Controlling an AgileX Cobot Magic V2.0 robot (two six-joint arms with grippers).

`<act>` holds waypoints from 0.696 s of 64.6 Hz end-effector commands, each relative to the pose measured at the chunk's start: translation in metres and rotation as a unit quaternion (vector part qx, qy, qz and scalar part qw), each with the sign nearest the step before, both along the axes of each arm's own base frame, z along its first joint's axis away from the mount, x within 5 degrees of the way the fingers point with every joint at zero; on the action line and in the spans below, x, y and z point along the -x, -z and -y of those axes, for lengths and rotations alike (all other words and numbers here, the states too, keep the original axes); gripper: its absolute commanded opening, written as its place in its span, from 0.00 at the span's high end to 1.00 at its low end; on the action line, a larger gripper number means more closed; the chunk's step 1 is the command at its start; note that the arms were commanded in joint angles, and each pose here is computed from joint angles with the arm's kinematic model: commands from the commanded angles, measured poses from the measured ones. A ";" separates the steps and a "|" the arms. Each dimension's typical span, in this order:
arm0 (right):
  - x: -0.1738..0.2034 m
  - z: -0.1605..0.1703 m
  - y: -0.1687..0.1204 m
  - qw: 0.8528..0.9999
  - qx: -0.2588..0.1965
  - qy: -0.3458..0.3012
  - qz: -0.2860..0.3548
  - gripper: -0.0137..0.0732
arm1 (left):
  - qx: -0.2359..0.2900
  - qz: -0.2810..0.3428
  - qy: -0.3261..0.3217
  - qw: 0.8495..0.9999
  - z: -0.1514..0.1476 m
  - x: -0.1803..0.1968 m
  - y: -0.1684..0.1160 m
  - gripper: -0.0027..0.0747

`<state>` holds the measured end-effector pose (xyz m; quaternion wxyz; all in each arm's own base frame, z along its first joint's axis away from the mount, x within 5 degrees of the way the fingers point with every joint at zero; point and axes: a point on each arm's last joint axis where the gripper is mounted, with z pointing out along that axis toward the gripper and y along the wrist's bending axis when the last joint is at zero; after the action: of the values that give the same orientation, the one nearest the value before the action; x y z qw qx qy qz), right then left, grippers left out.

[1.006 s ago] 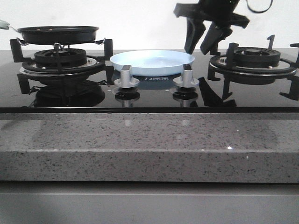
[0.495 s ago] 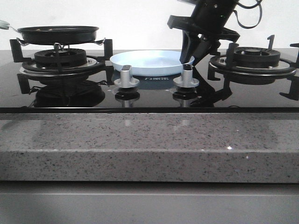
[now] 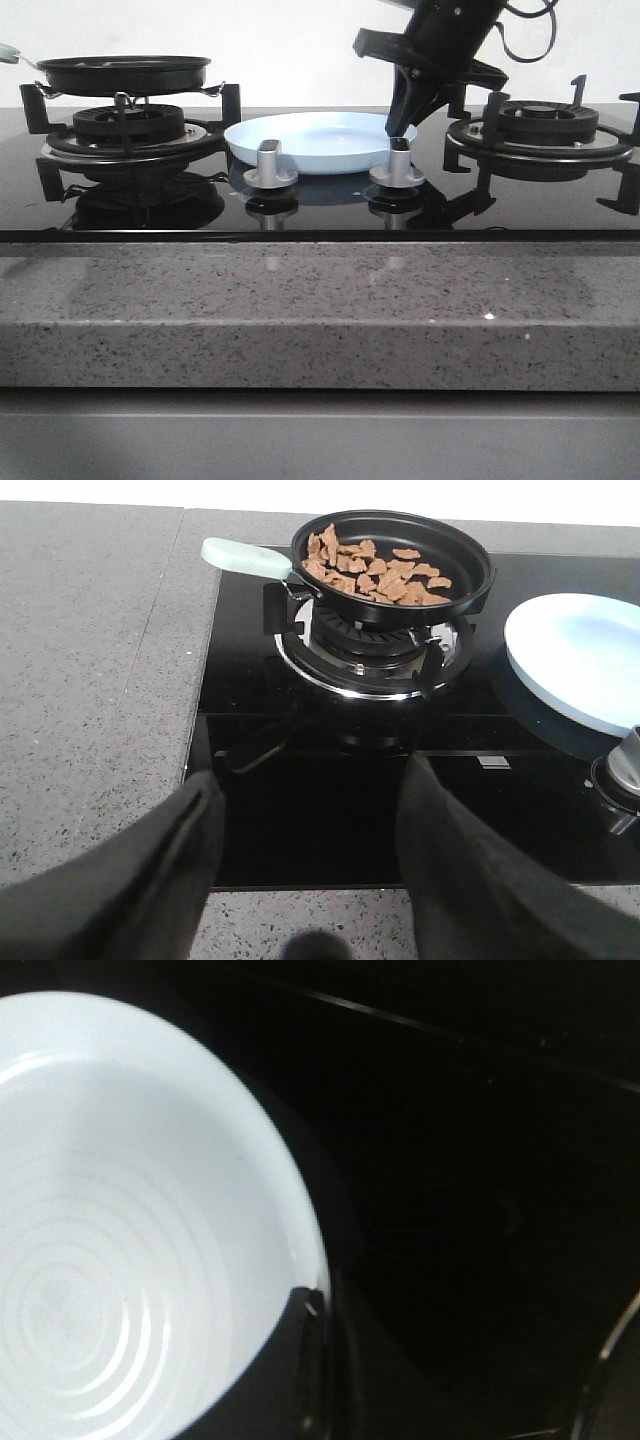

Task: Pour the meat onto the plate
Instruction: 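Grip the plate rim with the right gripper and lift it up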

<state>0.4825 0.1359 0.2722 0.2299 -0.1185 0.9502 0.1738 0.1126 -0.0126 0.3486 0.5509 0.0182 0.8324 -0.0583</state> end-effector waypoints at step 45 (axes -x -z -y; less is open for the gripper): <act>0.119 0.013 -0.096 0.988 -0.092 -0.022 0.120 0.97 | 0.011 0.068 -0.006 0.998 0.000 -0.004 -0.018 0.47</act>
<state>0.3835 0.1245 0.3354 0.2849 -0.1325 0.9239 0.2185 0.1133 -0.0125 0.3505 0.5600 0.0174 0.8262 -0.0583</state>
